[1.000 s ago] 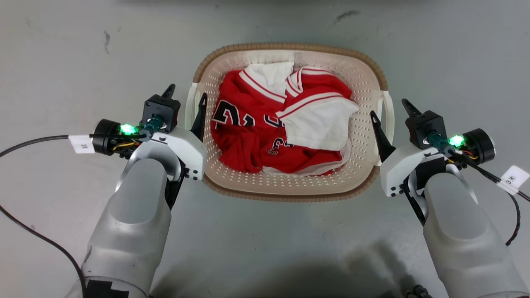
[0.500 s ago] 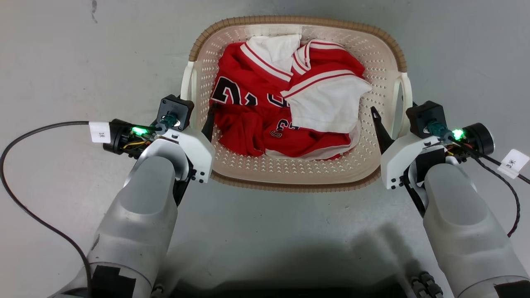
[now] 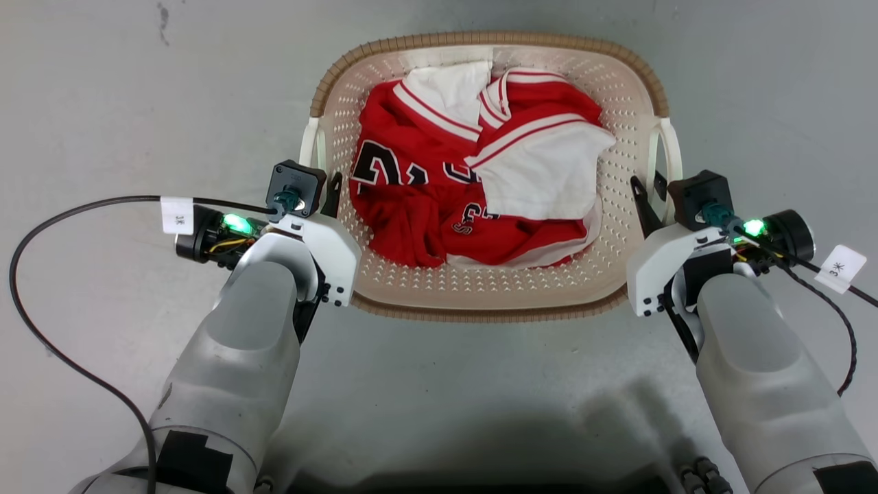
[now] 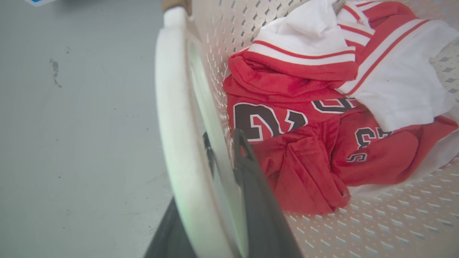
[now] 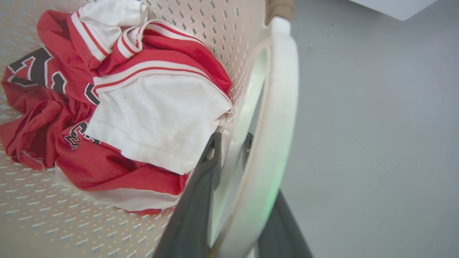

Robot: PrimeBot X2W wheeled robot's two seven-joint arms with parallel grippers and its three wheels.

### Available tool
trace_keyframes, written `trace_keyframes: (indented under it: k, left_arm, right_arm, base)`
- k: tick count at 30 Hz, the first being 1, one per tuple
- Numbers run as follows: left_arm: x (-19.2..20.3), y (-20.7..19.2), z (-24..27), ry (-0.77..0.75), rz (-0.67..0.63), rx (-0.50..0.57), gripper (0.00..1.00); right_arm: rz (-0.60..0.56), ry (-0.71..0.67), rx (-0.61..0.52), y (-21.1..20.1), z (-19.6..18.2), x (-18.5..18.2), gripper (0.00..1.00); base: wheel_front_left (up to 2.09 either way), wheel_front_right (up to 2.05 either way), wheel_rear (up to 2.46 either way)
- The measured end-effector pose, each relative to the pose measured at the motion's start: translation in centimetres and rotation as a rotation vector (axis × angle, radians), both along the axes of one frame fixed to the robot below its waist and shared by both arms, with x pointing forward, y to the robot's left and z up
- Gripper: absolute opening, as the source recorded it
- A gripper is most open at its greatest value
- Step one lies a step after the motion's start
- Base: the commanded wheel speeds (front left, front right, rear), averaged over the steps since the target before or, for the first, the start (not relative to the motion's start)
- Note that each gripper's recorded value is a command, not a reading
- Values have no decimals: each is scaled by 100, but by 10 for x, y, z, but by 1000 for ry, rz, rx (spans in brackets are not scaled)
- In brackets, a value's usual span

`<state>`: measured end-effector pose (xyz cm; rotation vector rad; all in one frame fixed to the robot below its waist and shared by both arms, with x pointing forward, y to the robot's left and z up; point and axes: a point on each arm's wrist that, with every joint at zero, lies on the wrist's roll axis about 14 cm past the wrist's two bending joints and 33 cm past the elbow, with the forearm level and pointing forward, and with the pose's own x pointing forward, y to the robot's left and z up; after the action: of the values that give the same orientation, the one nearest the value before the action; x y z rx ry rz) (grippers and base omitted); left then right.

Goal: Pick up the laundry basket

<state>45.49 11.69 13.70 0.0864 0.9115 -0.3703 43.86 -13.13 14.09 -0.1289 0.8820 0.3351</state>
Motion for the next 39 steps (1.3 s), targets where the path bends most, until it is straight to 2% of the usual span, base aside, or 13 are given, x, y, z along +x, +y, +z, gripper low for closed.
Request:
trace_keyframes:
  k: [7, 27, 39]
  left_arm:
    - [-1, 4, 20, -12, 29, -4, 0]
    - [-49, 9, 102, -34, 83, -10, 0]
    - [-89, 10, 136, -20, 94, -8, 0]
  right_arm:
    - [12, -19, 2, 3, 19, 1, 0]
    - [52, -79, 9, 10, 105, -28, 0]
    - [55, -97, 11, 13, 144, -59, 0]
  base:
    - [0, 0, 0]
    - [0, 0, 0]
    - [0, 0, 0]
